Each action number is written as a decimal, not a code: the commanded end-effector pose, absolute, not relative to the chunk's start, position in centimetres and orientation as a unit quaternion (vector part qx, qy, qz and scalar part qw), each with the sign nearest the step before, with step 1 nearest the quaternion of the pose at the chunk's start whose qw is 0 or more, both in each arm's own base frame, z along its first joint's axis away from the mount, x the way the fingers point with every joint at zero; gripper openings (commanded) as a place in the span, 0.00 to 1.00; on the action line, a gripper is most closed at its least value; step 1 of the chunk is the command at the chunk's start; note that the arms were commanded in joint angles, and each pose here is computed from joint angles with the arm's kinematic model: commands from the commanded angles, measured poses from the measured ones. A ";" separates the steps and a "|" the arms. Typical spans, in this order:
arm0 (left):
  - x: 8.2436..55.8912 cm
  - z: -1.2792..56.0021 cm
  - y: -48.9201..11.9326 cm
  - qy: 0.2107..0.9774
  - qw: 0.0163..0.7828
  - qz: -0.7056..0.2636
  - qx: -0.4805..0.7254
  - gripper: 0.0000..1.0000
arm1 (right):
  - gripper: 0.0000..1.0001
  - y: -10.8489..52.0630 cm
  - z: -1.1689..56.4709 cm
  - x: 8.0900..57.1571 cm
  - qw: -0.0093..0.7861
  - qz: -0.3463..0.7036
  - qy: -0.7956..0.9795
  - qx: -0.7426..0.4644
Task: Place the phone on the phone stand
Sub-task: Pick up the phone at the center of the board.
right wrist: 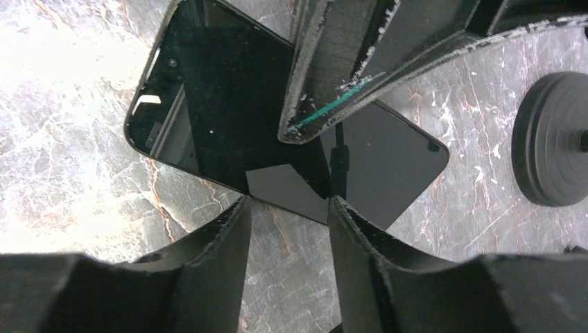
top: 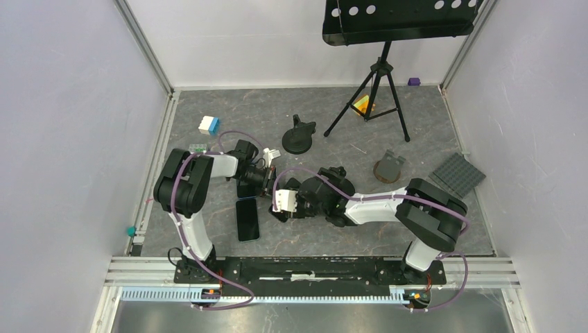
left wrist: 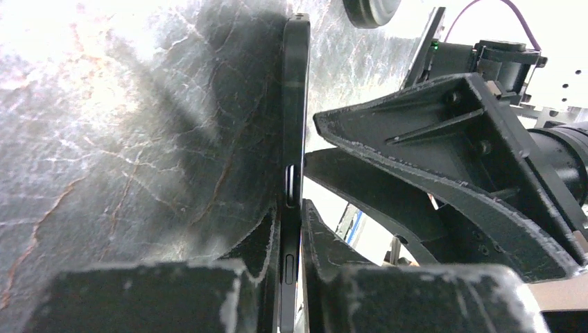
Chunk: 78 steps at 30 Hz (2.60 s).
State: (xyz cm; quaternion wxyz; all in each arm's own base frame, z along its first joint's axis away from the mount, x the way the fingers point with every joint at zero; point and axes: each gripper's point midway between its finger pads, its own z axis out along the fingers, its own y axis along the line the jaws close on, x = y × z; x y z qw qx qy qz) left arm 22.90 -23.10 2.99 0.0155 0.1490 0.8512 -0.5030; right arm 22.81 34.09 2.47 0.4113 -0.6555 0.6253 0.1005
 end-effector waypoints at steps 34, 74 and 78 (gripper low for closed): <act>21.8 18.1 -22.4 0.613 0.446 -0.419 0.499 0.02 | 0.84 31.3 22.9 22.4 0.486 0.240 0.550 -0.635; 19.6 15.1 -23.8 0.582 0.428 -0.383 0.576 0.69 | 0.00 33.0 21.6 20.0 0.392 0.360 0.541 -0.652; 19.4 14.7 -24.3 0.595 0.394 -0.373 0.593 0.58 | 0.00 32.9 21.3 20.2 0.389 0.353 0.548 -0.651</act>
